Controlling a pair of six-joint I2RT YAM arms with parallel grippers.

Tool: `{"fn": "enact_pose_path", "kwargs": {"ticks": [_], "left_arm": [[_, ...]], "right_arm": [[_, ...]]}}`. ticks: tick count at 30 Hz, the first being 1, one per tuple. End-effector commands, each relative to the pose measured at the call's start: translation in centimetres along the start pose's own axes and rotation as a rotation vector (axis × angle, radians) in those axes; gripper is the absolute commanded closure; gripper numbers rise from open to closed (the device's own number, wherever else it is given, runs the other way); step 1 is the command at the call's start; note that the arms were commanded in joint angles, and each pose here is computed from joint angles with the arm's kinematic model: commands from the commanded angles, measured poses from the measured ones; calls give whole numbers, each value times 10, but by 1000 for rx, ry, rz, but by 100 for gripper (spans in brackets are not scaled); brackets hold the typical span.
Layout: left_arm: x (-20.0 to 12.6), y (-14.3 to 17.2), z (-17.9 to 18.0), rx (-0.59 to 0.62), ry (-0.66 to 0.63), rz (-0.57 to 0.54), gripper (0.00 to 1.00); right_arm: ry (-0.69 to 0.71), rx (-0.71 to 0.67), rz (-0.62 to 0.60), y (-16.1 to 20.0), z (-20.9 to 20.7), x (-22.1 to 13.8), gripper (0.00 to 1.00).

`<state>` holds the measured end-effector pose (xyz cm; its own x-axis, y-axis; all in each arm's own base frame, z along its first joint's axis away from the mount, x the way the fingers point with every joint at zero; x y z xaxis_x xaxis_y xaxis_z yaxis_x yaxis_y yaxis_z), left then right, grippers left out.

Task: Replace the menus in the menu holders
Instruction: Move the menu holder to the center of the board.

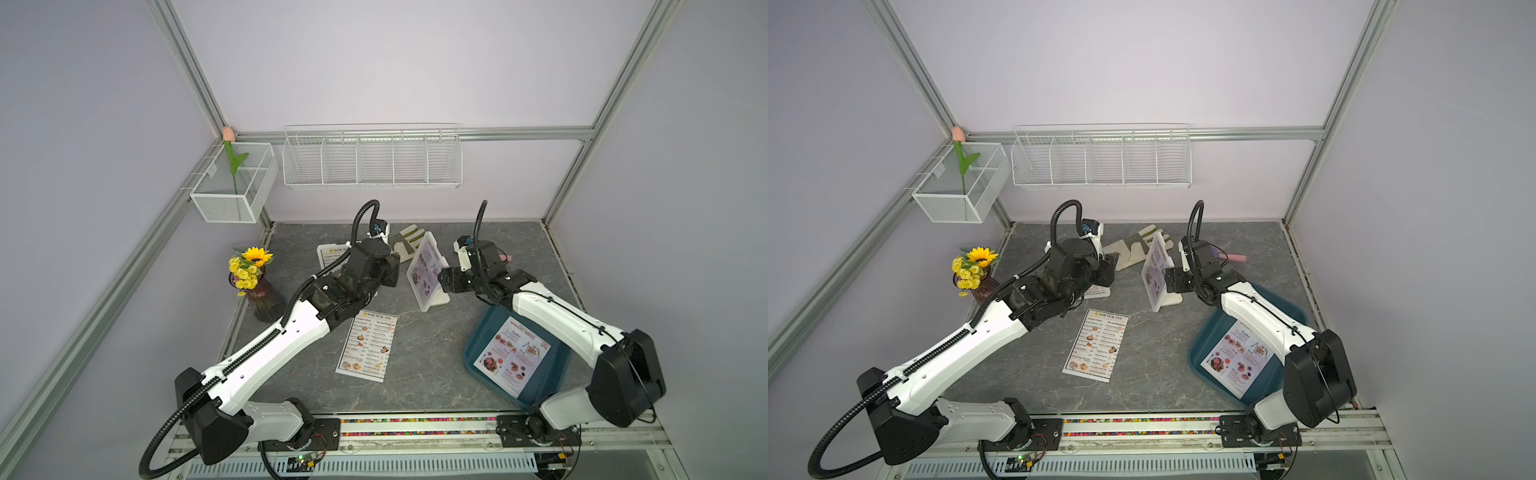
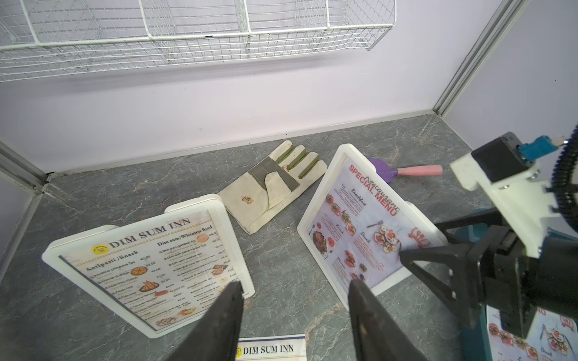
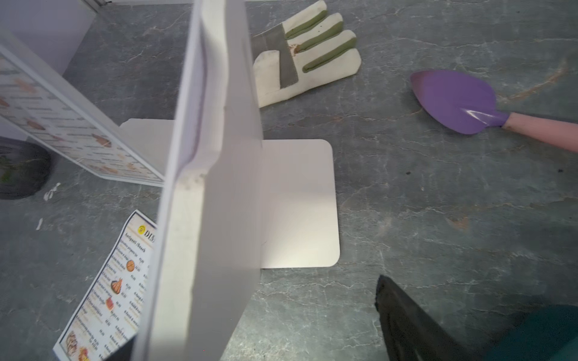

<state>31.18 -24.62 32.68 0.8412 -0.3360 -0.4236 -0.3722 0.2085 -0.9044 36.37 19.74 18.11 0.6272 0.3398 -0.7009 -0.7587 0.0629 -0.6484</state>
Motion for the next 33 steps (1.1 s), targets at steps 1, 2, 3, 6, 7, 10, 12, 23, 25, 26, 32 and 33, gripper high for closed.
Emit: {"fn": "enact_pose_path", "kwargs": {"ticks": [1, 2, 3, 6, 7, 10, 12, 23, 25, 26, 32, 33], "left_arm": [[-6, -2, 8, -13, -23, -11, 44], [-6, -3, 8, -14, -22, -13, 44], [-5, -3, 7, -14, -22, -12, 44], [-4, -3, 6, -14, -17, -10, 44], [-4, -3, 6, -16, -16, -12, 44], [-4, -2, 6, -18, -14, -9, 43], [-5, -1, 5, -19, -9, -7, 43], [-4, 34, 9, -18, -16, 100, 41], [0, 45, 9, -37, -18, 138, 41], [1, 50, 11, -49, -32, 153, 40], [5, 64, 11, -63, -33, 176, 40], [5, 64, 11, -62, -32, 179, 40]], "right_arm": [[55, -24, -58, -18, -17, 0, 13], [64, -34, -61, -23, -20, 0, 13], [72, -41, -63, -26, -23, 0, 12], [110, -46, -71, -37, -37, 0, 12], [125, -49, -74, -39, -41, 1, 12], [180, -34, -88, -46, -60, 0, 11], [189, -17, -93, -49, -68, 1, 11], [195, 44, -103, -31, -44, -33, 22], [196, 73, -107, -20, -32, -43, 29], [184, 86, -109, -13, -24, -45, 33], [91, 187, -123, 12, 20, -16, 53], [95, 196, -125, 11, 24, -8, 56]]}}
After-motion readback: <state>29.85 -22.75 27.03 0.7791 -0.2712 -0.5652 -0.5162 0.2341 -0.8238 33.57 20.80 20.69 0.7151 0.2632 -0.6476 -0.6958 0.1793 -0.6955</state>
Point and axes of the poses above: each gripper's point midway between its finger pads, its own x axis out along the fingers, its own z axis along the line the jaws close on, y = z × x, the point moved 1 cm from there along -x, back along the fingers, and after that the axes turned 7 degrees about x, right-handed, at the moved point
